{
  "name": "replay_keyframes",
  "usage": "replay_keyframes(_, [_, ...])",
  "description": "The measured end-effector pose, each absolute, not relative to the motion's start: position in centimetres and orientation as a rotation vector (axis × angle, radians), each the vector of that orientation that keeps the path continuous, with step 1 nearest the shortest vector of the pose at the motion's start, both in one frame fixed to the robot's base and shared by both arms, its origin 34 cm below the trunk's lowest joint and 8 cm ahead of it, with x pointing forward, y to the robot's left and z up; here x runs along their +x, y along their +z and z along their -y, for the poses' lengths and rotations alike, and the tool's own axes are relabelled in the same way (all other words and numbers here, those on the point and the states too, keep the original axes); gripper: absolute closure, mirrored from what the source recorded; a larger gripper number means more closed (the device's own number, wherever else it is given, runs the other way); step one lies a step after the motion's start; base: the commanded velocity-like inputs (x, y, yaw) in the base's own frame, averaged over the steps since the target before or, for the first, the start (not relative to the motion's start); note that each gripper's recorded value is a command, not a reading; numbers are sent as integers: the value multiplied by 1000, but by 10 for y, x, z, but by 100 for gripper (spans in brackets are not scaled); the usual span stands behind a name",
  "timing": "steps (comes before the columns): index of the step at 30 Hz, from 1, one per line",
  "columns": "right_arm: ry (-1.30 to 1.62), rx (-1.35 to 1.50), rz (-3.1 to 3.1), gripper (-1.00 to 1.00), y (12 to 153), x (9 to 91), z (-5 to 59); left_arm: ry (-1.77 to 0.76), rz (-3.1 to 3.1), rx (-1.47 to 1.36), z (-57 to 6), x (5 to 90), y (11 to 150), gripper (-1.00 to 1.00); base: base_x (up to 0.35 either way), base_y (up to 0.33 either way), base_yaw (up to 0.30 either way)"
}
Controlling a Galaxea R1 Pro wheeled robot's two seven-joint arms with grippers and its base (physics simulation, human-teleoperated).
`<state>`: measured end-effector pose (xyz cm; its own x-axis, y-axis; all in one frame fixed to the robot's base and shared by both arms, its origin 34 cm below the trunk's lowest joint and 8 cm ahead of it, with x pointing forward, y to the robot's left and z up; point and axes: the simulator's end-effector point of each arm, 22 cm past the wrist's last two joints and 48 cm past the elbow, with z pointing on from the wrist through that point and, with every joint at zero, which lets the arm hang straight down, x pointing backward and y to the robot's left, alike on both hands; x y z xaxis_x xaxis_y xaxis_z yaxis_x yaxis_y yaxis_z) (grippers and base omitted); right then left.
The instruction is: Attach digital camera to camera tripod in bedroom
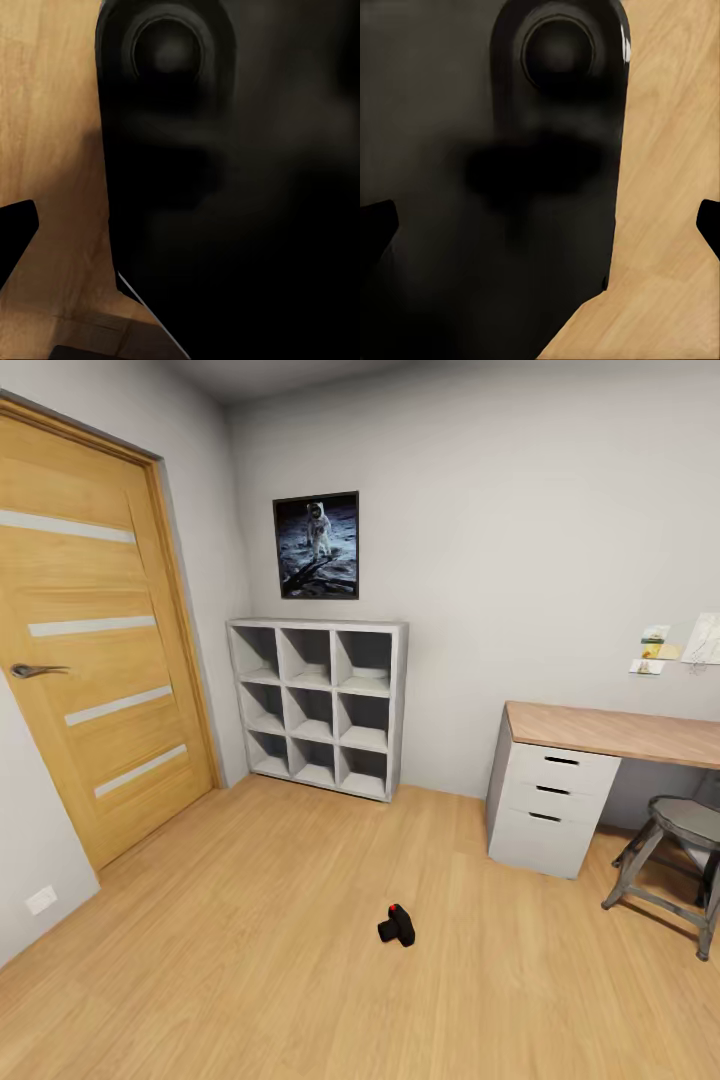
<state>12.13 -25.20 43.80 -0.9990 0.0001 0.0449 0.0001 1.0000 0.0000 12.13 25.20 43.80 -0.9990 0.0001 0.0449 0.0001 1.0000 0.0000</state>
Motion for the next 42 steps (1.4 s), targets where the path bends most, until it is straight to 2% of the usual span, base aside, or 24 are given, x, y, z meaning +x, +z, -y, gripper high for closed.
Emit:
replay_keyframes(18, [24, 156, 3099, -100, 438, 124, 263, 0, 3146, 217, -252, 146, 438, -100, 11, -1, 0])
replay_keyframes(27, [17, 170, 3109, -100, 438, 126, 260, -5, 3131, 377, -254, 147, 438, -100, 239, -87, 0])
replay_keyframes(42, [22, 173, 3111, -100, 438, 126, 262, -4, 3122, 460, -253, 148, 438, -100, 289, -161, 0])
